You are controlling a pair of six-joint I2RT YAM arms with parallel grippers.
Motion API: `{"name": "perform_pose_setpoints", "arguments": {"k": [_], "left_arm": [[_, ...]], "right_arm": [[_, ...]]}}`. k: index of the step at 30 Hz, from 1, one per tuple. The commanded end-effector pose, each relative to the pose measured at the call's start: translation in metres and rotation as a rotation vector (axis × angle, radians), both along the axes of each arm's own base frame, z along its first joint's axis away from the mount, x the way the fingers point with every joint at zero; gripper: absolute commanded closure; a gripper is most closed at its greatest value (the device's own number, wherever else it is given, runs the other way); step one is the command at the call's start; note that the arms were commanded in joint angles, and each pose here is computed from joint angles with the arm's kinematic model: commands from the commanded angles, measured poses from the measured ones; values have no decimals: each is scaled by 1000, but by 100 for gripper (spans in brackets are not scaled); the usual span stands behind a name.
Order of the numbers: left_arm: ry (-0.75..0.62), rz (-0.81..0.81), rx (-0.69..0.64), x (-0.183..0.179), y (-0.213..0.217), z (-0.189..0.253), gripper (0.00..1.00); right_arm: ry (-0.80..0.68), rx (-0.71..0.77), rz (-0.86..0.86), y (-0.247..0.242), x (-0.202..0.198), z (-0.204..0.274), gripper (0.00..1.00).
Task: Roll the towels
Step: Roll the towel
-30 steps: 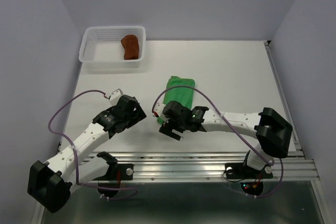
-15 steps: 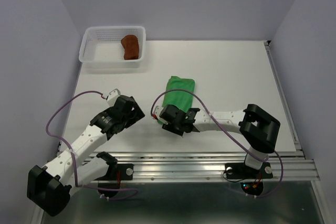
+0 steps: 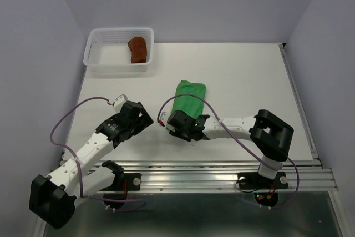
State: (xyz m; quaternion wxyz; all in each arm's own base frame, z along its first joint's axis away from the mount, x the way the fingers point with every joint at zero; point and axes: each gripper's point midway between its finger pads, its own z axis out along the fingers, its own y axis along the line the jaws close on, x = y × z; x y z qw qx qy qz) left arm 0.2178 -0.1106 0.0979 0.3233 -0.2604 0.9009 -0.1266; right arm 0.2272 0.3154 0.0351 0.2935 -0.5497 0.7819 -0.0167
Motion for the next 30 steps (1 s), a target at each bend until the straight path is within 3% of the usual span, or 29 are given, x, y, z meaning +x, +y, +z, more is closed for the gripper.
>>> {"name": "perform_pose_setpoints", "arguments": {"k": [1,4,8,12,17,20,30], "left_arm": [[-4,-3,-3,-1,2,-3,1],[-5,-1,-6,-1,2,-4,1],[-8,-3,-9,-2,2,-2,1],[-10,-13,-14,-2,1,0,1],[-15,-55,-34,-2,-6,2,1],[-11,-69,-42,-3,-9,2,1],[-27,-125,-73,-1,-19,3,1]], "right_arm": [[2,31,19,11,1,-5,59],[10,22,12,10,0,-10,61],[38,67,-18,16,-3,-4,82],[181,204,-37,39,-26,22,82],[308,234,-79,42,-47,23,86],[402,270,-147,43,-46,26,88],[704,476,-91,51,-34,56,91]]}}
